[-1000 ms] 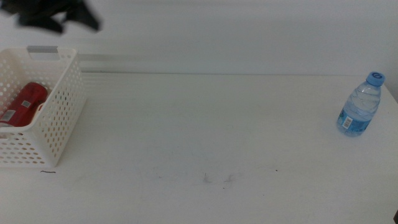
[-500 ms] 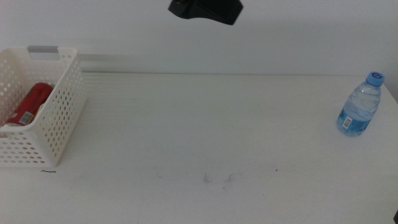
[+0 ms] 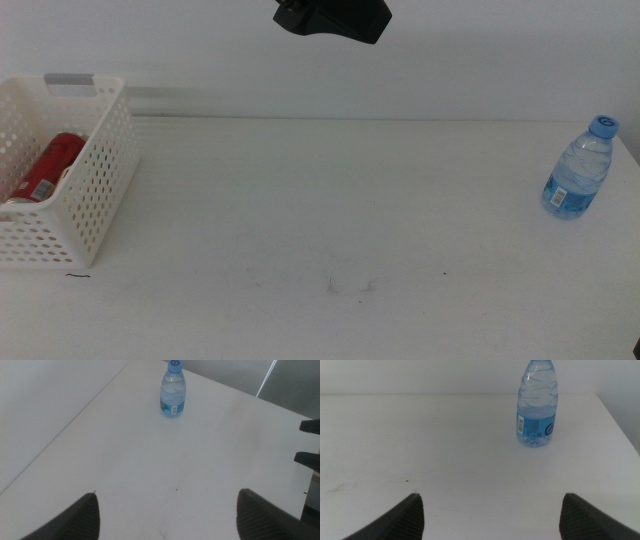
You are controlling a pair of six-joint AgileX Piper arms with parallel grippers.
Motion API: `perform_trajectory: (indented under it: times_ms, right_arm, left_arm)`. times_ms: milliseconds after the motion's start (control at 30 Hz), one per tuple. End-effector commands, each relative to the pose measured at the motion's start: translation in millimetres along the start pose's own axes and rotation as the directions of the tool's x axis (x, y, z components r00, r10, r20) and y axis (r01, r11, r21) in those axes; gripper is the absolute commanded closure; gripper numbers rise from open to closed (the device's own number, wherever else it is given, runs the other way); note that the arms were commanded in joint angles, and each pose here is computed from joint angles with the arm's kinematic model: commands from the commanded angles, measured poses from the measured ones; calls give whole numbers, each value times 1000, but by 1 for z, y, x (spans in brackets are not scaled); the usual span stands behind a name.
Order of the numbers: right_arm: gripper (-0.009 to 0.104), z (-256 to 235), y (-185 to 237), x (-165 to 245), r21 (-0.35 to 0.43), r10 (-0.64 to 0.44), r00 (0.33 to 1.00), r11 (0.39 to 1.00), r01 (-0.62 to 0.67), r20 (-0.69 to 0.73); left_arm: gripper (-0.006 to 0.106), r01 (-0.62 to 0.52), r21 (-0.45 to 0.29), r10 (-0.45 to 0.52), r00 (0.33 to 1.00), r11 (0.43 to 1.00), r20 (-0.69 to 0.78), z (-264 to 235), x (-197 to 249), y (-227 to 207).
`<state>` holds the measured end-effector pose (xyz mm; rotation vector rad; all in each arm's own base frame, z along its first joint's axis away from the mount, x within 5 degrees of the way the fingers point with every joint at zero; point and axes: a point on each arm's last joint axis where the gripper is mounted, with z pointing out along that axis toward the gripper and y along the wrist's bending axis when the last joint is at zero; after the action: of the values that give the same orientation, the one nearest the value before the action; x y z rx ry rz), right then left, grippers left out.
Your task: Use arms to grab the bottles and put them into the dustbin to the left of the table.
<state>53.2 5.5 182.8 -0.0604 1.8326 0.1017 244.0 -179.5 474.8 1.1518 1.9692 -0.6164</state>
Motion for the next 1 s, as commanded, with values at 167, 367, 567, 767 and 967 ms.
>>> perform_trajectory:
  times_ms: [167, 367, 567, 767, 967]
  right_arm:
    - [10, 0, -2, -5, 28, -76, 995, 997, 75, 62]
    - [10, 0, -3, -5, 41, -118, 991, 992, 116, 65]
    - [10, -2, -5, -17, 71, -90, 978, 994, 77, 188]
    - [10, 14, -17, -20, 193, -40, 999, 981, 33, 28]
    - [10, 36, -19, -17, 224, 32, 996, 974, -13, -84]
  left_arm:
    - [7, -3, -3, 3, 1000, 1000, 19, -2, -2, -1]
    - [7, -3, -3, 3, 1000, 1000, 19, -2, -2, -1]
    - [7, -5, -3, 5, 1000, 1000, 19, -2, -2, -1]
    - [7, -8, -29, 9, 999, 1000, 41, -2, -4, 1]
    - [7, -9, -53, 12, 997, 999, 70, -2, -7, 4]
